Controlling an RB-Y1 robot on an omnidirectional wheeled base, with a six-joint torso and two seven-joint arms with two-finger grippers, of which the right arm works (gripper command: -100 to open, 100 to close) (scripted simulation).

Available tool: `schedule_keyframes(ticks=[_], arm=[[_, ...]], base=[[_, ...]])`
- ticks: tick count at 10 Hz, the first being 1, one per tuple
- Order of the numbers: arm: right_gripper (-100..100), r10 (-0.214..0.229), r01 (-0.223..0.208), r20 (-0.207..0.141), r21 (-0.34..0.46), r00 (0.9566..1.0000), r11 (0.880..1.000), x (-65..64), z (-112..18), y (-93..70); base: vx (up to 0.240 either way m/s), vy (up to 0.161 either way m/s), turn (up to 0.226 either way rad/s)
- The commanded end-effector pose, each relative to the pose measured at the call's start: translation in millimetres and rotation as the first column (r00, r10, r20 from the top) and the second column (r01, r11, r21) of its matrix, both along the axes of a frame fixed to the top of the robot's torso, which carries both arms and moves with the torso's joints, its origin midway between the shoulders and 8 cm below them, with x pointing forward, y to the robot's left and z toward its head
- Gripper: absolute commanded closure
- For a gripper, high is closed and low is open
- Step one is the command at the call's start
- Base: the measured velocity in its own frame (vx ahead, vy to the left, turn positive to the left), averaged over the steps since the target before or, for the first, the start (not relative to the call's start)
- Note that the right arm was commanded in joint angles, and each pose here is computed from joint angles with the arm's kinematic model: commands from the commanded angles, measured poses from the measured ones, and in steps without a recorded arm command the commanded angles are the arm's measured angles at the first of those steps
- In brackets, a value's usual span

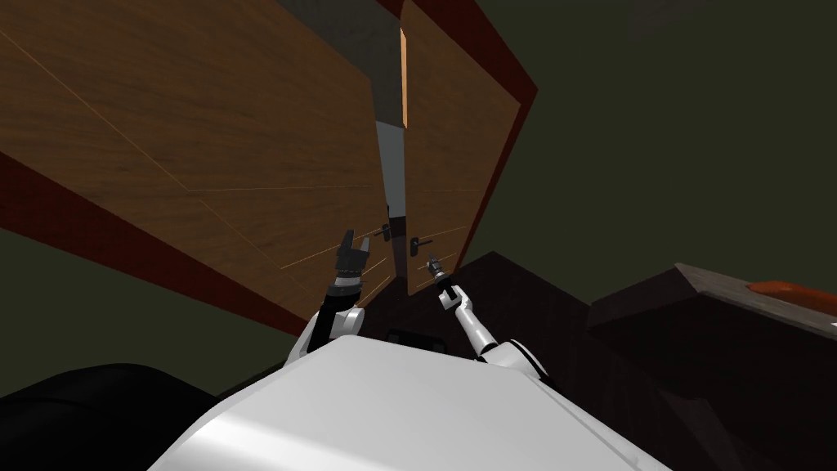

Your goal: Push the door open

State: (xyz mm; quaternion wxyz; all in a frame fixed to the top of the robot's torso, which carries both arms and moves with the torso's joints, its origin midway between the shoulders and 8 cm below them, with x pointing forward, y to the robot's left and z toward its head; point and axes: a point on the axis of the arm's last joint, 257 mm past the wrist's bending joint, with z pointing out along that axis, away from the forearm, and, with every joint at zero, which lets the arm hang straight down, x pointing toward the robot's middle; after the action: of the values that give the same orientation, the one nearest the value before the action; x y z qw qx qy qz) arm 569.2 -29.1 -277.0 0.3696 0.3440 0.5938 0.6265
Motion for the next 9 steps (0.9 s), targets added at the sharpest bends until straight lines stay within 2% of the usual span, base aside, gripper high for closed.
schedule_keyframes(ticks=[1,7,9], arm=[[-100,0.012,-0.013,-0.014,-0.006,0.9998,1.000,1.1,-4.0,6.1],[-100,0.049,-0.050,-0.053,-0.021,0.9974,0.999,3.4,-15.1,27.1],[-100,0.038,-0.039,-0.049,-0.027,0.9981,0.999,5.3,-15.7,18.1]], base=[[0.074,-0.120,0.078],[0.084,-0.103,0.064],[0.067,-0.005,0.022]])
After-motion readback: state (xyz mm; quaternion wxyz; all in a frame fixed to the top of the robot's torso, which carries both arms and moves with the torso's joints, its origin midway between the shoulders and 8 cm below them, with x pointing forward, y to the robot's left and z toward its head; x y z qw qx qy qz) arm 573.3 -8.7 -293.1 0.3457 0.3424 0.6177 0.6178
